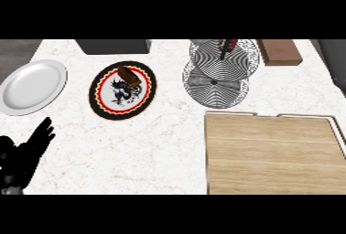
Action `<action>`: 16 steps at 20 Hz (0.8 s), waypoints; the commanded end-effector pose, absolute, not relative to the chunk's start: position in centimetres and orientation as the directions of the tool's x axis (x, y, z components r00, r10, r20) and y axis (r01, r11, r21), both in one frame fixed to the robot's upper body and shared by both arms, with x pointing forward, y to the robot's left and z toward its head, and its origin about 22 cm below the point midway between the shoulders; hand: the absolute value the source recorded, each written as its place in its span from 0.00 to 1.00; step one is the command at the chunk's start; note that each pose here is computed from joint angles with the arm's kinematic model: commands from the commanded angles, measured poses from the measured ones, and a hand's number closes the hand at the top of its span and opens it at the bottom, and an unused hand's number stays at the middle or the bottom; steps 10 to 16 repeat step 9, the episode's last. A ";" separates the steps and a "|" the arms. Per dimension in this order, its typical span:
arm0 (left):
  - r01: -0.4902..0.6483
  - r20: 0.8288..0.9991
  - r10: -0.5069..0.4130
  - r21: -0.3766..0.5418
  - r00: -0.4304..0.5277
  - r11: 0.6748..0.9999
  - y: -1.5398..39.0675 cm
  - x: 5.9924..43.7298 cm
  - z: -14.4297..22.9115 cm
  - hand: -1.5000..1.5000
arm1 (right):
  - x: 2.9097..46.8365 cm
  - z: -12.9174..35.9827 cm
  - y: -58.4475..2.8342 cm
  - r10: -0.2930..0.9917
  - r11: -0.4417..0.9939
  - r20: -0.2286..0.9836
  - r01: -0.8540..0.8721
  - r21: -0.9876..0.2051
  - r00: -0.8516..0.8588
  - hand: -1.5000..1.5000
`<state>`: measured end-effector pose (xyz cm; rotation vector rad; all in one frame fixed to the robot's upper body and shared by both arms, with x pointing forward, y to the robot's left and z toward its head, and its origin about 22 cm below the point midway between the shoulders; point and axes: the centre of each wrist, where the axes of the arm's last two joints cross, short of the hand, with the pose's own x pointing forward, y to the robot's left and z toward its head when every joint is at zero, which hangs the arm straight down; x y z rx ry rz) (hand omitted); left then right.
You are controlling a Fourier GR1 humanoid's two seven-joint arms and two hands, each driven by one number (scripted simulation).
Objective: Pick the cupcake from the tray and place it in the tiered basket
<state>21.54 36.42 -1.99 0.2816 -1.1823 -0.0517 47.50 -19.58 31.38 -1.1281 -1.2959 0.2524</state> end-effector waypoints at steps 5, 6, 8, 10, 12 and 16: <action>-0.167 0.896 -0.159 0.247 0.415 0.955 38.3 19.8 -2.6 0.50 | 45.1 31.5 -28.3 0.464 0.727 0.876 0.509 -0.461 0.131 0.00; -0.157 0.898 -0.175 0.256 0.403 0.954 37.2 19.4 -2.6 0.50 | 44.5 31.8 -29.6 0.440 0.744 0.892 0.514 -0.428 0.105 0.00; -0.170 0.894 -0.158 0.249 0.419 0.954 37.5 18.5 -3.2 0.50 | 44.0 29.1 -30.2 0.430 0.779 0.895 0.454 -0.433 0.116 0.00; -0.167 0.895 -0.170 0.258 0.412 0.952 37.8 19.3 -3.3 0.50 | 43.3 29.1 -31.4 0.423 0.799 0.902 0.433 -0.418 0.090 0.00; -0.167 0.895 -0.170 0.258 0.412 0.952 37.8 19.3 -3.3 0.50 | 43.3 29.1 -31.4 0.423 0.799 0.902 0.433 -0.418 0.090 0.00; -0.167 0.895 -0.170 0.258 0.412 0.952 37.8 19.3 -3.3 0.50 | 43.3 29.1 -31.4 0.423 0.799 0.902 0.433 -0.418 0.090 0.00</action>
